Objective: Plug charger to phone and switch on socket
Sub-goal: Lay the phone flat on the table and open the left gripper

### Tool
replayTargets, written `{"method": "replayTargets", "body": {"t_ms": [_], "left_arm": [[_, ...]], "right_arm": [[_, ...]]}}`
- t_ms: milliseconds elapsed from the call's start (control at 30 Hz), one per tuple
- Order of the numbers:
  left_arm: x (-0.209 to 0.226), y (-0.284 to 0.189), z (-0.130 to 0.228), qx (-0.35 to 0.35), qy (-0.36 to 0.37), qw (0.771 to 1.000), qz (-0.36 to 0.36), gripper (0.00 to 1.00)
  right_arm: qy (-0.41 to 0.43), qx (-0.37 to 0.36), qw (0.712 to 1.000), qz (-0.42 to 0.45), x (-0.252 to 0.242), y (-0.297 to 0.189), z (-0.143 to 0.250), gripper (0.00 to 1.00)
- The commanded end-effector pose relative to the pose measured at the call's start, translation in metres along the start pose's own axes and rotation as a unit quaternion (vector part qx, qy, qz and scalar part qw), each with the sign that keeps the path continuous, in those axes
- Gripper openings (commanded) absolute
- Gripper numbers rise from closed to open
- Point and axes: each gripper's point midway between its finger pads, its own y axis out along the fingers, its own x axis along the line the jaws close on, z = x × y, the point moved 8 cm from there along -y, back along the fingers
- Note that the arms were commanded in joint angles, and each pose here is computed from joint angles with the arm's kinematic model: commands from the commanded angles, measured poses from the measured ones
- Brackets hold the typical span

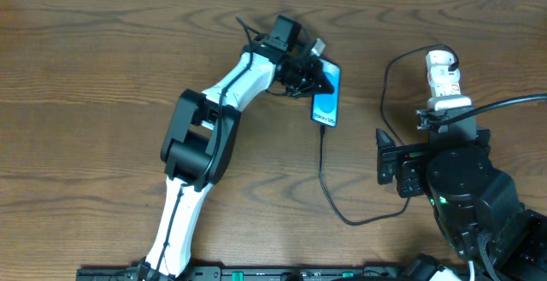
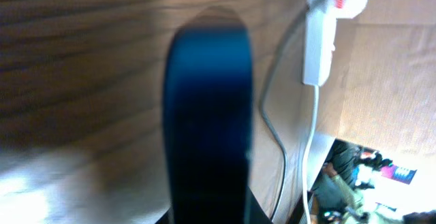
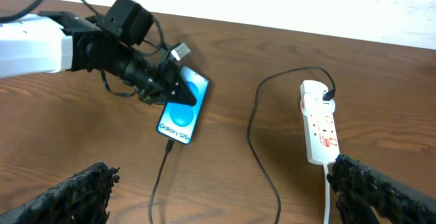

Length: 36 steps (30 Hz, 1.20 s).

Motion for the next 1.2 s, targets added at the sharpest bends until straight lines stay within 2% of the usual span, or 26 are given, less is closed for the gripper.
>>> {"method": "replayTargets", "body": {"t_ms": [0, 200, 367, 467, 500, 567, 600, 867, 1167], "left_arm": [[-0.001, -0.006, -0.007, -0.002, -0.027, 1.000, 0.015, 0.07], [0.008, -0.005, -0.010, -0.031, -0.043, 0.998, -0.036, 0.08], [0.011, -0.002, -0.006, -0.026, -0.050, 0.997, -0.047, 0.08], [0.021, 0.001, -0.001, -0.028, -0.062, 0.994, -0.080, 0.08], [0.026, 0.002, 0.002, -0.028, -0.070, 0.992, -0.101, 0.14], [0.029, 0.003, 0.008, -0.020, -0.082, 0.989, -0.118, 0.17], [0.030, 0.003, 0.010, -0.014, -0.087, 0.989, -0.121, 0.22], [0.041, 0.000, 0.018, -0.011, -0.108, 0.979, -0.174, 0.38], [0.058, -0.009, 0.025, -0.015, -0.122, 0.958, -0.260, 0.47]], "right_arm": [[0.012, -0.010, 1.000, 0.017, -0.004, -0.002, -0.003, 0.99], [0.025, -0.006, 0.999, 0.019, -0.002, 0.002, -0.004, 0.99], [0.028, 0.002, 0.999, 0.022, 0.003, 0.008, -0.004, 0.99], [0.026, 0.009, 0.999, 0.025, 0.006, 0.013, -0.004, 0.99], [0.025, 0.011, 0.999, 0.025, 0.007, 0.015, -0.004, 0.99], [0.026, 0.014, 0.999, 0.027, 0.008, 0.017, -0.004, 0.99], [0.025, 0.016, 0.999, 0.027, 0.009, 0.018, -0.004, 0.99], [0.027, 0.019, 0.999, 0.029, 0.013, 0.023, -0.005, 0.99], [0.042, 0.031, 0.998, 0.035, 0.020, 0.034, -0.005, 0.99]]}}
